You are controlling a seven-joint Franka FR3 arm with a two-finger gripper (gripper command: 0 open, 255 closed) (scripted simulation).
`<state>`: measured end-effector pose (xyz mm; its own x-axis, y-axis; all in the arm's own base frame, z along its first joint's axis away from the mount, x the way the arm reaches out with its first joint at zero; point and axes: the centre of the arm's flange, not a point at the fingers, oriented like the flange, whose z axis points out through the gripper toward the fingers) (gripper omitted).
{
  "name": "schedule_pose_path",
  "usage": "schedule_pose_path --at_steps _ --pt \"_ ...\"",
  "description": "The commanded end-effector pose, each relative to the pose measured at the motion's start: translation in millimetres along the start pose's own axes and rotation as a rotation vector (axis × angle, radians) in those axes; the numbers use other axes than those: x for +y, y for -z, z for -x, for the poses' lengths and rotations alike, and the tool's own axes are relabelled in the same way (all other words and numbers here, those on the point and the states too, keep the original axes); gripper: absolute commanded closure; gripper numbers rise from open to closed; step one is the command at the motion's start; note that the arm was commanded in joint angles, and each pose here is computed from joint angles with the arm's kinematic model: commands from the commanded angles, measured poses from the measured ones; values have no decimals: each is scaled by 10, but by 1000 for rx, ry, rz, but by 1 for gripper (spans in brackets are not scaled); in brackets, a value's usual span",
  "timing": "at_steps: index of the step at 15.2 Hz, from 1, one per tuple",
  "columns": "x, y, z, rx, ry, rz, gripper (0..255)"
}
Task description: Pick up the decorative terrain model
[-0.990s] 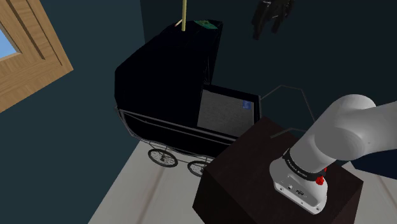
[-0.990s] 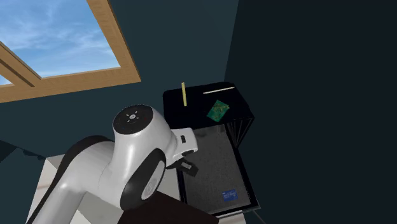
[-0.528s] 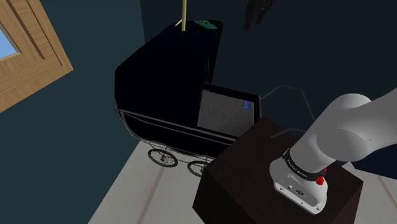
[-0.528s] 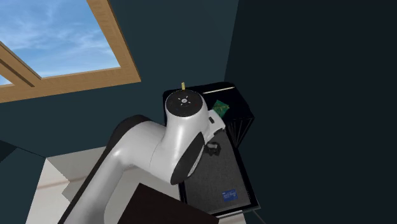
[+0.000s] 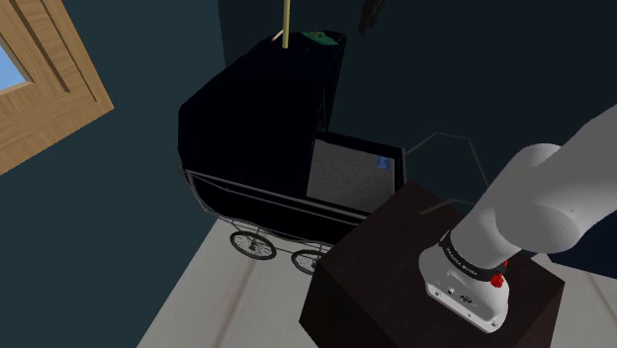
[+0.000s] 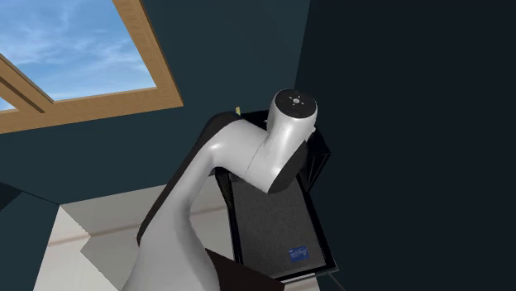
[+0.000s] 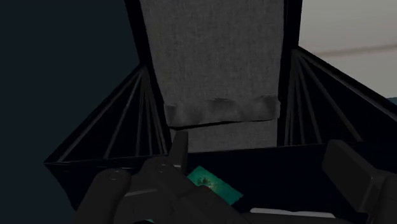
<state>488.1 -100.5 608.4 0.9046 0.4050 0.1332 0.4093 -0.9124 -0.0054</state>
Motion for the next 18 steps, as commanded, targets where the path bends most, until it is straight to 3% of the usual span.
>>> schedule_pose_path --at_steps 1,13,18 --pt "169 -69 -240 13 81 -23 0" --pt "704 -304 -1703 82 516 -167 0" --pt "706 -566 -1668 82 516 -167 0"
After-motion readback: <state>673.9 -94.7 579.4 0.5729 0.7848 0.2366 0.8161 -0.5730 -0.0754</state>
